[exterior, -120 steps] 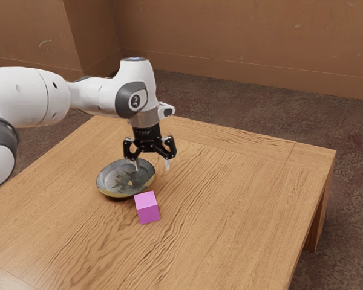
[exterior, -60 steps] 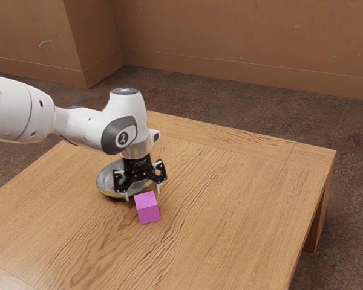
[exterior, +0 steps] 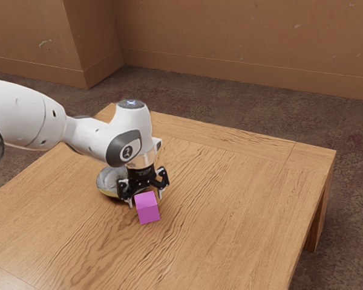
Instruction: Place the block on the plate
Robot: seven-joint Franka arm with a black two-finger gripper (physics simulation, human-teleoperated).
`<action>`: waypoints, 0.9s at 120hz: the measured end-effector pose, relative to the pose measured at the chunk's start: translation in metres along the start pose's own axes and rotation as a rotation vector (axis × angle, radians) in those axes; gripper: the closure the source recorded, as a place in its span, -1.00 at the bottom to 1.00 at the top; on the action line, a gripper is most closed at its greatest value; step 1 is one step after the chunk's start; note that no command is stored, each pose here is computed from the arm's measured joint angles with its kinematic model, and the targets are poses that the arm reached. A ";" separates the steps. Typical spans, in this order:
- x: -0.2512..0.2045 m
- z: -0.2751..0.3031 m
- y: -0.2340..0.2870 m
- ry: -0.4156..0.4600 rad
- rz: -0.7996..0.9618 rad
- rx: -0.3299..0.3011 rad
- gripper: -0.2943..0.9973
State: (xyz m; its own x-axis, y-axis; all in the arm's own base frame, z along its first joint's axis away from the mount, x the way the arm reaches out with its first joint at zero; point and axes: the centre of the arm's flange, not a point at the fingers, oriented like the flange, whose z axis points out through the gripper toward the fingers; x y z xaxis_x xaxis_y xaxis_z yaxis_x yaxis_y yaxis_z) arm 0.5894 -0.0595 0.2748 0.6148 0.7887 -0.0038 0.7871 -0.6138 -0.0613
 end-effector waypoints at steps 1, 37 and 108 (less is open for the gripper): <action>0.000 0.001 0.000 0.000 0.000 0.000 -0.54; -0.001 0.017 0.000 0.006 -0.015 -0.001 -0.44; 0.019 -0.055 -0.003 0.077 -0.052 -0.114 -0.11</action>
State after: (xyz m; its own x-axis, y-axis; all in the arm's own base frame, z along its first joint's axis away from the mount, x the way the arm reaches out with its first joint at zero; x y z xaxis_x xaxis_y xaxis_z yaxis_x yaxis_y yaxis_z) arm 0.6016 -0.0450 0.3300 0.5712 0.8175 0.0730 0.8162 -0.5752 0.0548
